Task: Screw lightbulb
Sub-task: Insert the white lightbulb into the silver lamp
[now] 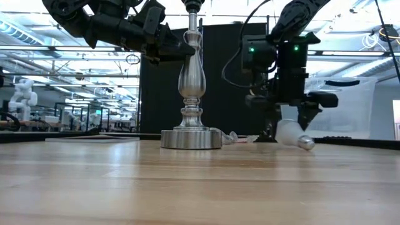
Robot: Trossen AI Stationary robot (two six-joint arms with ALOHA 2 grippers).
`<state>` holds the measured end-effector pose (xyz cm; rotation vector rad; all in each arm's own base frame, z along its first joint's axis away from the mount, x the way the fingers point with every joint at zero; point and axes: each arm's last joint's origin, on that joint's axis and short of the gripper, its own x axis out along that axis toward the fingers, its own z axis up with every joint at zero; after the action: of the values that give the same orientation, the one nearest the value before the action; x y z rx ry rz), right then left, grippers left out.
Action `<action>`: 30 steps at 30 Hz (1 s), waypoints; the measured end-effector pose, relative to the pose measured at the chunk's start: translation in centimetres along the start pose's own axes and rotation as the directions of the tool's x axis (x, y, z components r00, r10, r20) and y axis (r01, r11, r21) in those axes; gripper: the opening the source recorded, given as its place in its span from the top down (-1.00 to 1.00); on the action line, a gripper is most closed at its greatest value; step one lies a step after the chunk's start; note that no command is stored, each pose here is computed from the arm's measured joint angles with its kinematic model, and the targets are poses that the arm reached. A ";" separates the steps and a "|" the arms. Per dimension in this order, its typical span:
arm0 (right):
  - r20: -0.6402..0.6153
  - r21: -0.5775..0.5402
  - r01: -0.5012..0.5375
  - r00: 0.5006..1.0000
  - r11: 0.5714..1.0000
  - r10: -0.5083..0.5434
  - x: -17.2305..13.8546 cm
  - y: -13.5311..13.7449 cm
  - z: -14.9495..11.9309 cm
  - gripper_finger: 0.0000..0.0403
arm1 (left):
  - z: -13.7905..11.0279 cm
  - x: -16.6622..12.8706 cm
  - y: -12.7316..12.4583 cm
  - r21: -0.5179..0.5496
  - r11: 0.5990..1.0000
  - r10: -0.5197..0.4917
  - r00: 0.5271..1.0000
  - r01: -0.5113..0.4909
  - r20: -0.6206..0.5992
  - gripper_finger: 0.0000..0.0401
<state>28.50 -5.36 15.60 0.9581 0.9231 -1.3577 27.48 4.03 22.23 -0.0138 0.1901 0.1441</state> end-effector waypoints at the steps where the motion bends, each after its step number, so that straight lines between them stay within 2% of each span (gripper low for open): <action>1: 0.018 0.003 -0.013 1.000 1.000 0.013 -0.1 0.1 0.0 -0.27 | 0.0 0.0 0.0 0.000 1.000 0.000 1.000 0.000 0.000 0.24; 6: 0.131 0.018 -0.103 0.986 0.994 0.100 -1.0 0.7 0.7 -0.27 | 0.0 0.0 0.0 0.000 1.000 0.000 1.000 0.000 0.000 0.24; 10: 0.231 0.011 -0.193 0.955 0.981 0.185 -2.7 0.8 1.6 -0.27 | 0.0 0.0 0.0 0.000 1.000 0.000 1.000 0.000 0.000 0.24; 16: 0.405 -0.042 -0.325 0.859 0.945 0.313 -7.1 -0.1 3.2 -0.27 | 0.0 0.0 0.0 0.000 1.000 0.000 1.000 0.000 0.000 0.24; 18: 0.465 -0.081 -0.388 0.800 0.918 0.380 -9.1 -0.5 3.7 -0.27 | 0.0 0.0 0.0 -0.004 1.000 0.000 1.000 0.000 0.000 0.24; 23: 0.572 -0.228 -0.517 0.615 0.825 0.543 -14.4 -1.9 4.9 -0.27 | 0.0 0.0 0.0 -0.014 1.000 0.000 1.000 0.000 0.000 0.24; 27: 0.627 -0.364 -0.564 0.441 0.741 0.643 -18.3 -3.4 5.3 -0.27 | 0.0 0.0 0.0 -0.018 1.000 0.000 1.000 0.000 -0.001 0.24; 30: 0.632 -0.470 -0.582 0.302 0.663 0.714 -20.7 -4.1 5.6 -0.27 | 0.0 0.0 0.0 -0.018 1.000 0.000 1.000 0.000 -0.001 0.24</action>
<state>24.07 -3.30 36.85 0.4008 -0.1126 -0.7839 27.48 4.03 22.22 -0.0312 0.1895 0.1462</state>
